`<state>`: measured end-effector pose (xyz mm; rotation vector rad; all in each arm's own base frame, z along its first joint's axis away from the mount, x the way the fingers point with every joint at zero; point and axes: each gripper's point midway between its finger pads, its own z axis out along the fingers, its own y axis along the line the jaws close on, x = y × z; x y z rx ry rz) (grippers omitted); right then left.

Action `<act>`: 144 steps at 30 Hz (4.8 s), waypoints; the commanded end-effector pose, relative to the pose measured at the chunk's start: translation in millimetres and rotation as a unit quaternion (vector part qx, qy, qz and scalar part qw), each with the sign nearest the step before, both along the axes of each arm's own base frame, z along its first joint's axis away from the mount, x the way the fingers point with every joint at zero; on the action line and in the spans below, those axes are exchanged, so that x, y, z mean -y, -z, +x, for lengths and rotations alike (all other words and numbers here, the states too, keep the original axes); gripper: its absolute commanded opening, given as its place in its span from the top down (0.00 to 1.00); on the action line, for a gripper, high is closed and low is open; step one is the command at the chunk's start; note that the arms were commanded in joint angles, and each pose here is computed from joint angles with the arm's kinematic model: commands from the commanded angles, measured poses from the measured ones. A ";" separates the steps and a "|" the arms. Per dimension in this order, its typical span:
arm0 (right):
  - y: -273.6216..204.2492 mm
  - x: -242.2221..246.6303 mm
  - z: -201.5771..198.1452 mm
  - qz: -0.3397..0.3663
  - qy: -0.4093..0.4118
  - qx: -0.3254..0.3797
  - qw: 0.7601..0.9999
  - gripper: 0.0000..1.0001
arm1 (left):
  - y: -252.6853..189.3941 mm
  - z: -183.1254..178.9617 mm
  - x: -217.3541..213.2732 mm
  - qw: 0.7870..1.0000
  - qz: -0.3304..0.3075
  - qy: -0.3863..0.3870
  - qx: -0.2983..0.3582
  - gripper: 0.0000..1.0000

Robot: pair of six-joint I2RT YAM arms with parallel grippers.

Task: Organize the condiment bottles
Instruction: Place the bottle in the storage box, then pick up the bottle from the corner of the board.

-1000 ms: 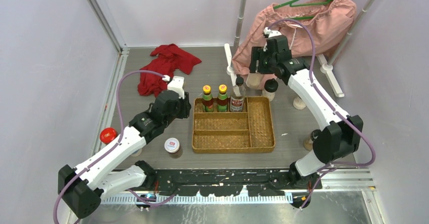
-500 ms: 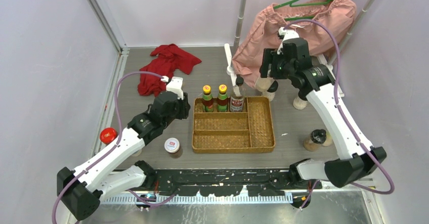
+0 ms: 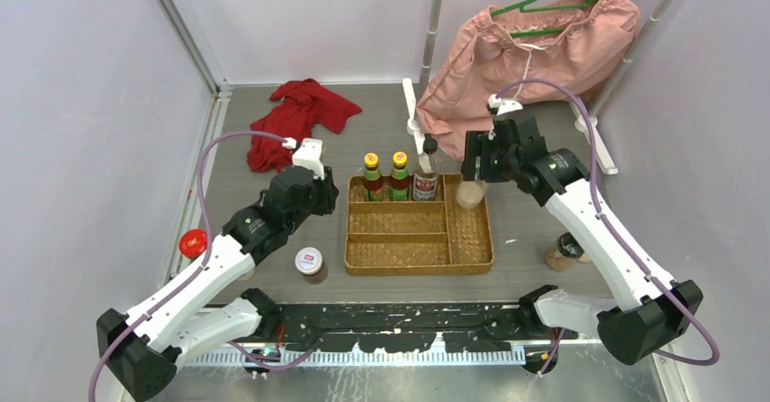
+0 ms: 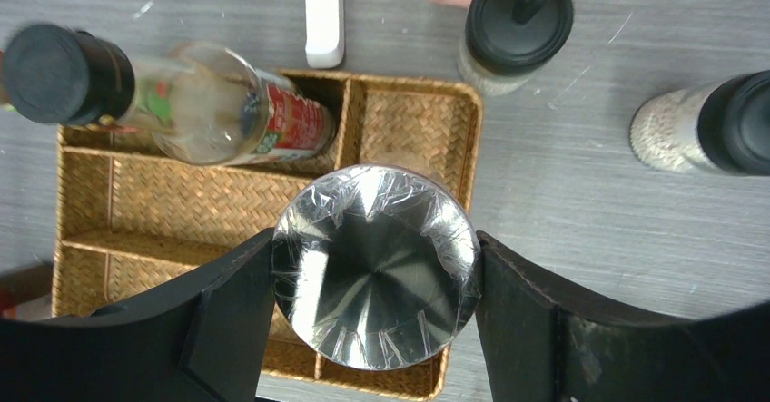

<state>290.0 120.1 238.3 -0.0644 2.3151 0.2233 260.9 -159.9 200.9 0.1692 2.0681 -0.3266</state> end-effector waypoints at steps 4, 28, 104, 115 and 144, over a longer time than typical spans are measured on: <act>-18.6 -12.3 14.2 0.030 0.006 0.090 0.995 0.39 | -11.9 -2.2 -2.2 1.000 -0.016 -0.007 0.013 0.67; 37.8 -21.2 46.9 -0.013 0.010 0.092 0.996 0.39 | -5.3 -0.6 0.2 1.000 -0.013 -0.005 0.007 0.68; 93.3 45.0 97.8 -0.043 0.129 -0.128 0.982 0.00 | -1.6 0.1 6.8 1.000 -0.017 0.010 0.007 0.69; 115.9 47.7 111.0 -0.033 0.136 -0.116 0.983 0.01 | -0.3 1.0 6.4 1.000 -0.014 0.008 0.006 0.70; 115.9 65.1 124.1 -0.049 0.166 -0.095 0.980 0.43 | 6.6 3.7 7.8 1.000 -0.009 0.008 0.003 0.71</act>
